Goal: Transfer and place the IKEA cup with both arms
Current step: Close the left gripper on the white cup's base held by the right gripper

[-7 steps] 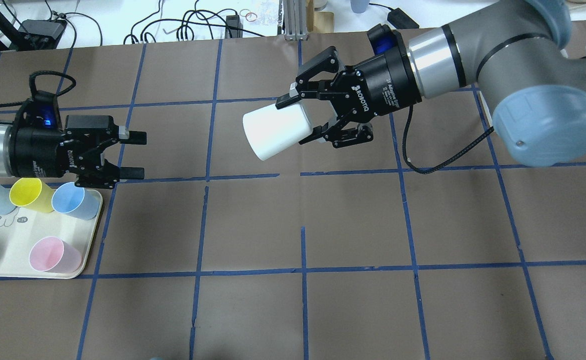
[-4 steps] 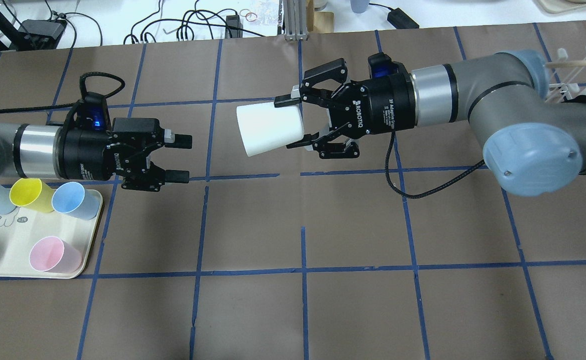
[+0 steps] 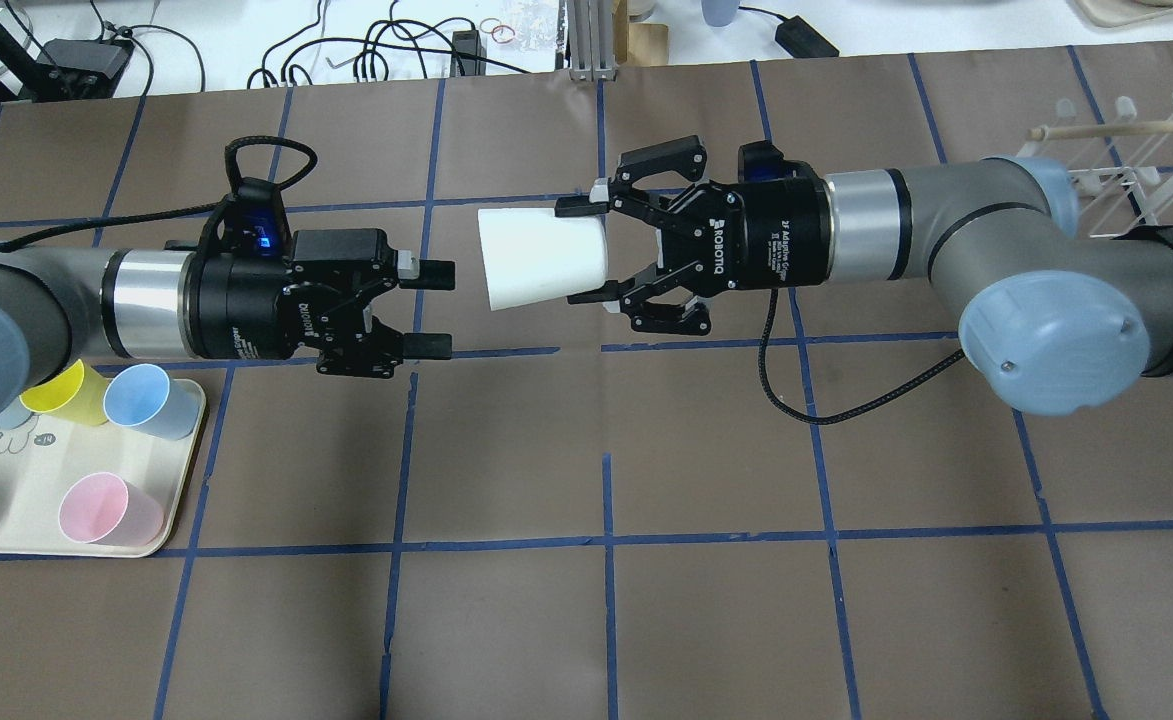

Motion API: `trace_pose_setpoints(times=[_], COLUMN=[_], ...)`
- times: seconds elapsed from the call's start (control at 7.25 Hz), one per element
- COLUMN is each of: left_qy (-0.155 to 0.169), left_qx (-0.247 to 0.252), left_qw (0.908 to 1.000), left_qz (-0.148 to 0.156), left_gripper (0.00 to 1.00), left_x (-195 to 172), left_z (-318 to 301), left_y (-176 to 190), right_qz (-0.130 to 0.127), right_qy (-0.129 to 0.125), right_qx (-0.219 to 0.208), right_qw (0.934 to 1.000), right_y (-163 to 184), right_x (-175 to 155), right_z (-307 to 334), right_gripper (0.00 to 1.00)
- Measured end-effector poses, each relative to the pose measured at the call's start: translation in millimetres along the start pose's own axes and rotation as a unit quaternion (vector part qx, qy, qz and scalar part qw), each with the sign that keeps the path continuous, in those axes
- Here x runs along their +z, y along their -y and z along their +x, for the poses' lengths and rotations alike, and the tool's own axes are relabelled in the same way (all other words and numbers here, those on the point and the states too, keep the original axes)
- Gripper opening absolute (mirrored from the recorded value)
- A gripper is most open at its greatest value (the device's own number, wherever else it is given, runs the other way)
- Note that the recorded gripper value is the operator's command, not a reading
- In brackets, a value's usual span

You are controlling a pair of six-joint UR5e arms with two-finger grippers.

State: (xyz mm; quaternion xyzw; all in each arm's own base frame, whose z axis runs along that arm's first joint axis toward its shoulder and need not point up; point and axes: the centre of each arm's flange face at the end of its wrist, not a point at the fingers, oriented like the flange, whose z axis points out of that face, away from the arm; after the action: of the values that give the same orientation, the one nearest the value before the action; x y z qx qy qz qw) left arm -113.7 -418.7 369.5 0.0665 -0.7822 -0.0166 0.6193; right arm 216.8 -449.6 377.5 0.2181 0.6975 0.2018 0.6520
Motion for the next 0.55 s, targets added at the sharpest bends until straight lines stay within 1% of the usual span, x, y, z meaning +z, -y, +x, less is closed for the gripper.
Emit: trace_pose_setpoints(times=[0.28,0.55], left_qy=[-0.013,-0.031], left_qx=[0.004,0.009], left_qw=[0.9999,0.9994], left_qz=[0.004,0.011], left_gripper=[1.0,1.0], left_x=[7.0,14.1], left_z=[0.6,2.5], left_y=[4.2,8.8], right_qz=[-0.002,-0.003], right_qy=[0.005,0.006], right_qx=[0.01,0.017], right_qw=[0.9999,0.9998], right_y=[0.0,-0.3], right_x=[0.2,0.8], right_z=[1.4,2.3], right_gripper=[0.0,0.0])
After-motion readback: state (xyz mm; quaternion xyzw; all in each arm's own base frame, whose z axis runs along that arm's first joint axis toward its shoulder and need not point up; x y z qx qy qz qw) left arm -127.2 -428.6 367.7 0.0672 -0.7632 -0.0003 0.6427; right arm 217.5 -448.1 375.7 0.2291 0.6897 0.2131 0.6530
